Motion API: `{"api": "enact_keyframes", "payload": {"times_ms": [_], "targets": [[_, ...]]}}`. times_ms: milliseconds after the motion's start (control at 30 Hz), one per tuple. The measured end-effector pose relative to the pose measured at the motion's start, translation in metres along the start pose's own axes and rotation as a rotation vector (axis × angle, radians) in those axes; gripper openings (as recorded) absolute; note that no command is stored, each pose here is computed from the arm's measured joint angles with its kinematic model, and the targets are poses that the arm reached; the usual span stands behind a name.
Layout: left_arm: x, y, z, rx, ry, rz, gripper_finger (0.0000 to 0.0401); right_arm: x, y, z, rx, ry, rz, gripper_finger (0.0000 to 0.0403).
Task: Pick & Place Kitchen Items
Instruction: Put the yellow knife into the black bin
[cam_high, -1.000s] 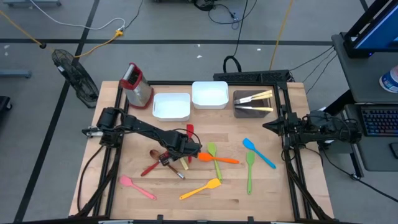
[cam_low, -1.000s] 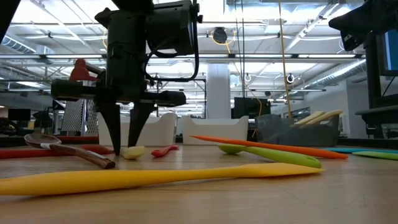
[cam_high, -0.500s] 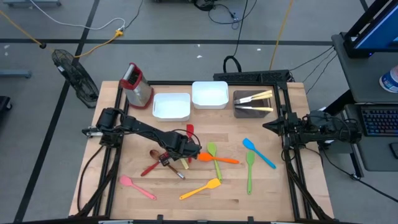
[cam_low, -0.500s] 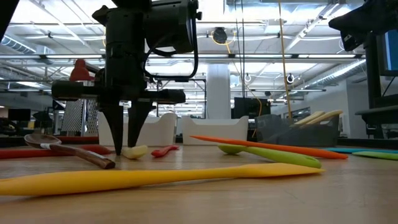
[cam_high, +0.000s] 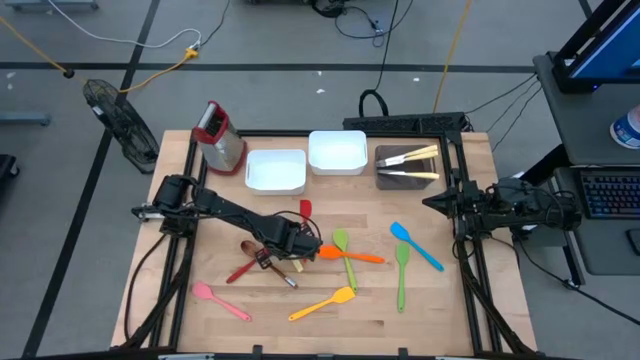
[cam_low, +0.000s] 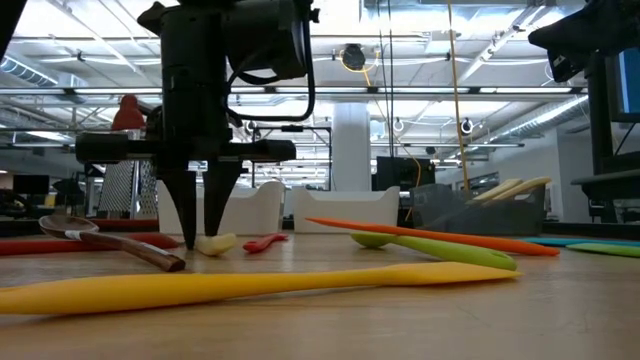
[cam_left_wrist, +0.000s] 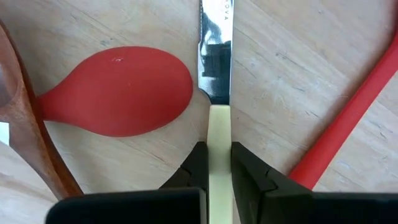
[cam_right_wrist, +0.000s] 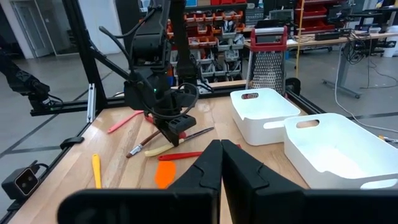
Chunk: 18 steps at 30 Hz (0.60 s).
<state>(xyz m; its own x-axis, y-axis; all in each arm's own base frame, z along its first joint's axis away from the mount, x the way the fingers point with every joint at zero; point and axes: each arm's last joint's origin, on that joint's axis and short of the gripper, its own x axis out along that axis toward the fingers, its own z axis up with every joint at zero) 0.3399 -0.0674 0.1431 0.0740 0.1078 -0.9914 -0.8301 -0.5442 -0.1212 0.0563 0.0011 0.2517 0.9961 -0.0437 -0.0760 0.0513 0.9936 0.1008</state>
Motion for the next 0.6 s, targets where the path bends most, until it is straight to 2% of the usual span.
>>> {"api": "enact_keyframes", "payload": {"times_ms": [600], "targets": [[-0.0006,-0.0014,-0.0006,0.003,-0.002,-0.025,0.0033,0.0001,0.0,0.0,0.0,0.0,0.0,0.0004]]}}
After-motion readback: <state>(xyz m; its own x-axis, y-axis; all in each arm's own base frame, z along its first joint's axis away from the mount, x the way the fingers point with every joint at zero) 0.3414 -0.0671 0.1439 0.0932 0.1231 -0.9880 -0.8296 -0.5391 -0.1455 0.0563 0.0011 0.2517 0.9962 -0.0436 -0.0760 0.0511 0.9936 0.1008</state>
